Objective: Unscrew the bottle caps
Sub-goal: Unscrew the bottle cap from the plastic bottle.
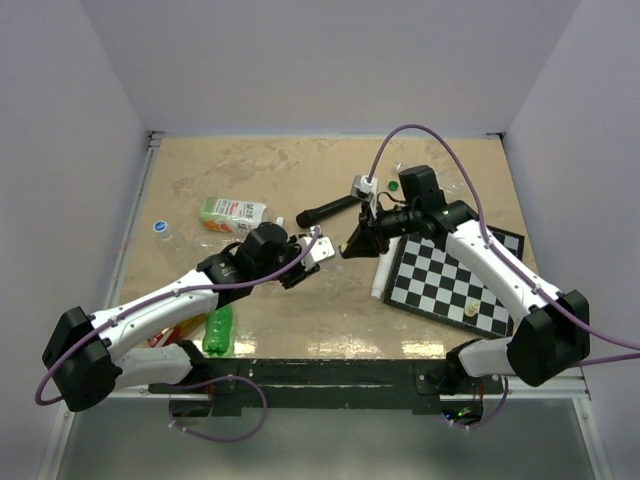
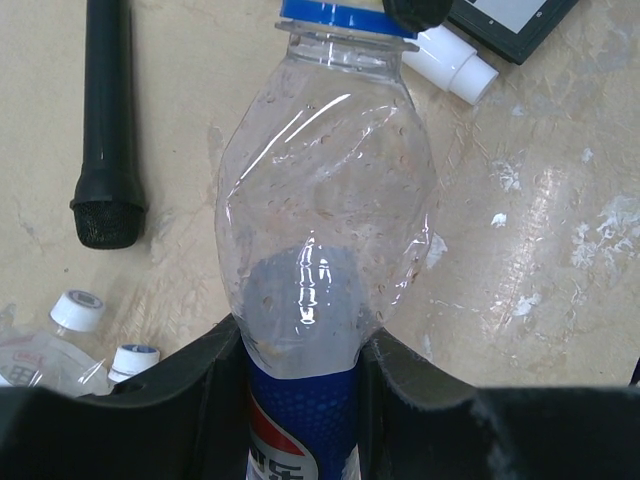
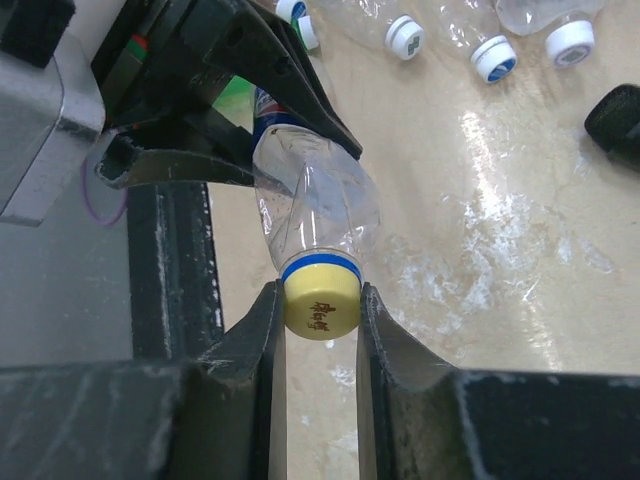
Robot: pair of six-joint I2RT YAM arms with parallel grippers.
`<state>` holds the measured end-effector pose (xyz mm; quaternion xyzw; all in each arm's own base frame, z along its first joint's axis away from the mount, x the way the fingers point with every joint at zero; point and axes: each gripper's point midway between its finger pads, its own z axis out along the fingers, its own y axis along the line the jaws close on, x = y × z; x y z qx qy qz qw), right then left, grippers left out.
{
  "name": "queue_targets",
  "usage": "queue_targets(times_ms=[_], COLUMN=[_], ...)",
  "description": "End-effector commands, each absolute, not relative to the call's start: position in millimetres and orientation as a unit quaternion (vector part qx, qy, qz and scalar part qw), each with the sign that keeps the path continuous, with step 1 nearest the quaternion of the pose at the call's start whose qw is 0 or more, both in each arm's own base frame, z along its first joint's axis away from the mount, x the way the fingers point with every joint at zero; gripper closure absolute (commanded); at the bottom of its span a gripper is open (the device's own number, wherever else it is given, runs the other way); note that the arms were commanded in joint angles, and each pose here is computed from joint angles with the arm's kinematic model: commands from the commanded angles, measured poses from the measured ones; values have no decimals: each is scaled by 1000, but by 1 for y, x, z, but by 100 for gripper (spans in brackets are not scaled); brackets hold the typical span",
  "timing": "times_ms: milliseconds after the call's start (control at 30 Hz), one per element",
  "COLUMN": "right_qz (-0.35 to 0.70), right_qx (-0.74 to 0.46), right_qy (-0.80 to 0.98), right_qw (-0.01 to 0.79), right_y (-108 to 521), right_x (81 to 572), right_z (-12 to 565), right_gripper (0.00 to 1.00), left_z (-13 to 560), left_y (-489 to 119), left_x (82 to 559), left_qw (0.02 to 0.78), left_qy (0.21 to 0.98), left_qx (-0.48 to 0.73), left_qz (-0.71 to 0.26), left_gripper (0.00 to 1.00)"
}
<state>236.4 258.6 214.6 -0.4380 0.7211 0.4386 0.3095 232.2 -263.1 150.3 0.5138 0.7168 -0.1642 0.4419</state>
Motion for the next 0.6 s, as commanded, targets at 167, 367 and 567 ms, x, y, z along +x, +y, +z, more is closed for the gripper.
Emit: queue_targets(times_ms=[167, 367, 567], right_qz=[326, 169, 191], right_qx=[-777, -877, -869], right_qy=[381, 181, 161], right_qw=[381, 413, 428], right_y=[242, 235, 241], right_x=[204, 224, 217], right_z=[222, 210, 201], right_gripper=[100, 100, 100], left_z=[166, 165, 164], left_y=[-271, -272, -272], left_x=[230, 228, 227], left_qw=[458, 457, 456], left_qy=[700, 699, 699], left_qx=[513, 515, 516], left_qz=[-191, -194, -195], left_gripper=[100, 100, 100])
